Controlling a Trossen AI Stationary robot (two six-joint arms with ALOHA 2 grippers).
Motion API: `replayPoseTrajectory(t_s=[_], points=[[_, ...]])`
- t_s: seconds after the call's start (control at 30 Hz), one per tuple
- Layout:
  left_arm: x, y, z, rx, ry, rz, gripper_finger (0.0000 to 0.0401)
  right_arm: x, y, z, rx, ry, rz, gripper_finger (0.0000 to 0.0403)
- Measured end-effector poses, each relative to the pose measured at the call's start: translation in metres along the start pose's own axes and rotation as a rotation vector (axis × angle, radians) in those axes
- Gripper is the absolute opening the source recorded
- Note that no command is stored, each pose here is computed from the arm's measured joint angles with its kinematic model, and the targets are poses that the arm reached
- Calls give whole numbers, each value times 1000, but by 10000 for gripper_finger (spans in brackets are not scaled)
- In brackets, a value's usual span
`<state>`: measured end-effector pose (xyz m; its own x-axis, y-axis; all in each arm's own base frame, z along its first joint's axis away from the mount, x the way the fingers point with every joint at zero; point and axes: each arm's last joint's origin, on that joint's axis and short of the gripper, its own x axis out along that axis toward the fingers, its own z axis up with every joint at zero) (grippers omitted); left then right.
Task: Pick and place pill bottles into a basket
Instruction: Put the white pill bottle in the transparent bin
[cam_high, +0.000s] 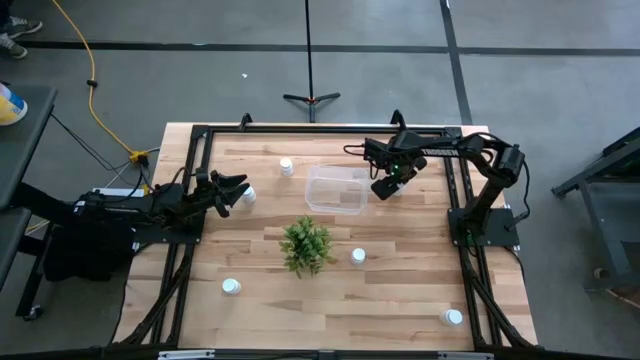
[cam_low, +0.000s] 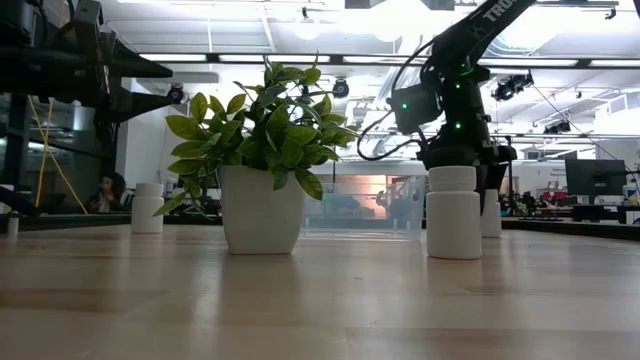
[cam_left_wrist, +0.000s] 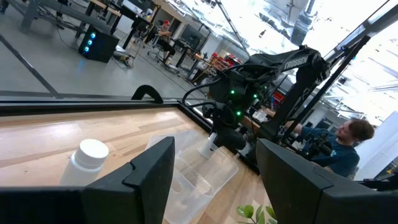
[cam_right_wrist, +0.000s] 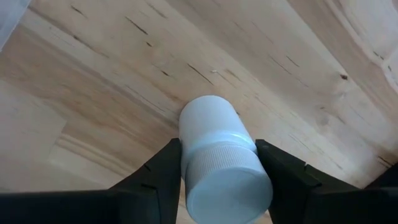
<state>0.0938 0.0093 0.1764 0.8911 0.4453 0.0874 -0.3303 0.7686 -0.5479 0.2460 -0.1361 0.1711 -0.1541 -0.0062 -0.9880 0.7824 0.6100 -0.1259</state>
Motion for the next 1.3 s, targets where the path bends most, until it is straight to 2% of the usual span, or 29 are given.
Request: replayPoseTrajectory(t_s=[0.6,1.03,1.3], points=[[0,0,0,0,-1,3,262,0,0,-2,-30,30,17,166],[0,0,0,1,-2,5,262,-36,2,9,-55,-17,30,166],[0,0,0,1,-2,5,262,-51,-1,9,-91,-6,-14,166]])
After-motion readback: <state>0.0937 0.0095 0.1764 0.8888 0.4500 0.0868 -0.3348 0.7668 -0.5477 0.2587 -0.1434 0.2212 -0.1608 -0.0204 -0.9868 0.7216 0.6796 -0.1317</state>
